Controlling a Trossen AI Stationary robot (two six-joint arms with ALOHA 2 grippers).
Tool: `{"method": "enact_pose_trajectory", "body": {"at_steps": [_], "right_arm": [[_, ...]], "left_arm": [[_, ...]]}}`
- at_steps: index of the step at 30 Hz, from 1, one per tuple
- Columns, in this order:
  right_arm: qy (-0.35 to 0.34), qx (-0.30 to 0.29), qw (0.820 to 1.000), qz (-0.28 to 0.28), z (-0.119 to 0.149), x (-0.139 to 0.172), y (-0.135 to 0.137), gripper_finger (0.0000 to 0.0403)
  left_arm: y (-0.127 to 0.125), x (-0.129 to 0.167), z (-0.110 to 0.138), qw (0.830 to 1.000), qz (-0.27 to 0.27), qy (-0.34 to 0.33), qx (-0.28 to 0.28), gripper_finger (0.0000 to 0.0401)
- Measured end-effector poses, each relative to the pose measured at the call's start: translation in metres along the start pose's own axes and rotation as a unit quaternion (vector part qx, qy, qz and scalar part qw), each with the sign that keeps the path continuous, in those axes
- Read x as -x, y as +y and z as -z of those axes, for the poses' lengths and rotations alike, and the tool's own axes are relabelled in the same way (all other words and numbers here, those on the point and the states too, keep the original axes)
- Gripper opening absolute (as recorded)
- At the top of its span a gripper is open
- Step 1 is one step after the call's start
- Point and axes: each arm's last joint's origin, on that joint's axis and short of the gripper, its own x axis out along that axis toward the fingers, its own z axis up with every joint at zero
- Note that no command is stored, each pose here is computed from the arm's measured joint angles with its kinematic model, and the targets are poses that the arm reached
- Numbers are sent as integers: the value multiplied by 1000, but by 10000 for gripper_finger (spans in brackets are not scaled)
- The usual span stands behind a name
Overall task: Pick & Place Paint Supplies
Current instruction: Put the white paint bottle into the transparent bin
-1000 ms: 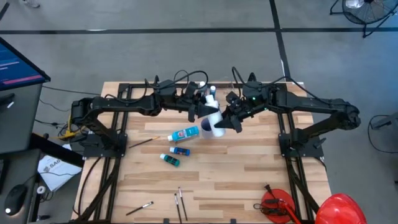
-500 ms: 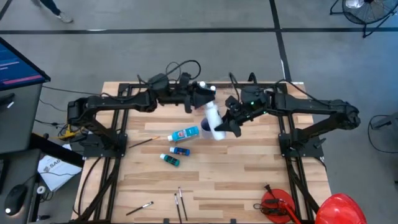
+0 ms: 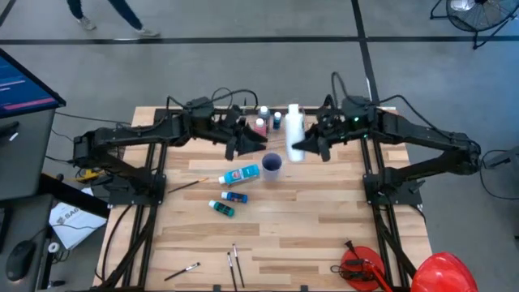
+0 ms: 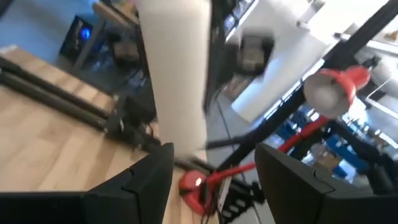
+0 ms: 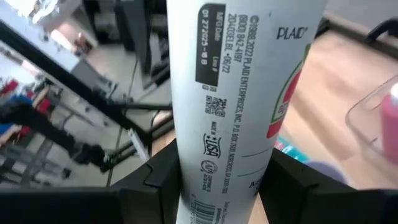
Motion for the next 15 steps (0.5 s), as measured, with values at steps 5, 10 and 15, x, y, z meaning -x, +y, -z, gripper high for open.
{"method": "enact_pose_trajectory", "body": {"at_steps": [5,10,15], "right_arm": [[-41,7,999,-9,-8,7,3,156],[-54,10,998,-20,-10,5,6,158],[-56,31,998,-9,-8,-3,7,158]], "left_arm": [[-8,-10,19,999,-29,-8,-22,221],[-16,-15,26,993,-85,-53,-66,228],[-17,-15,26,993,-84,-57,-60,237]]}}
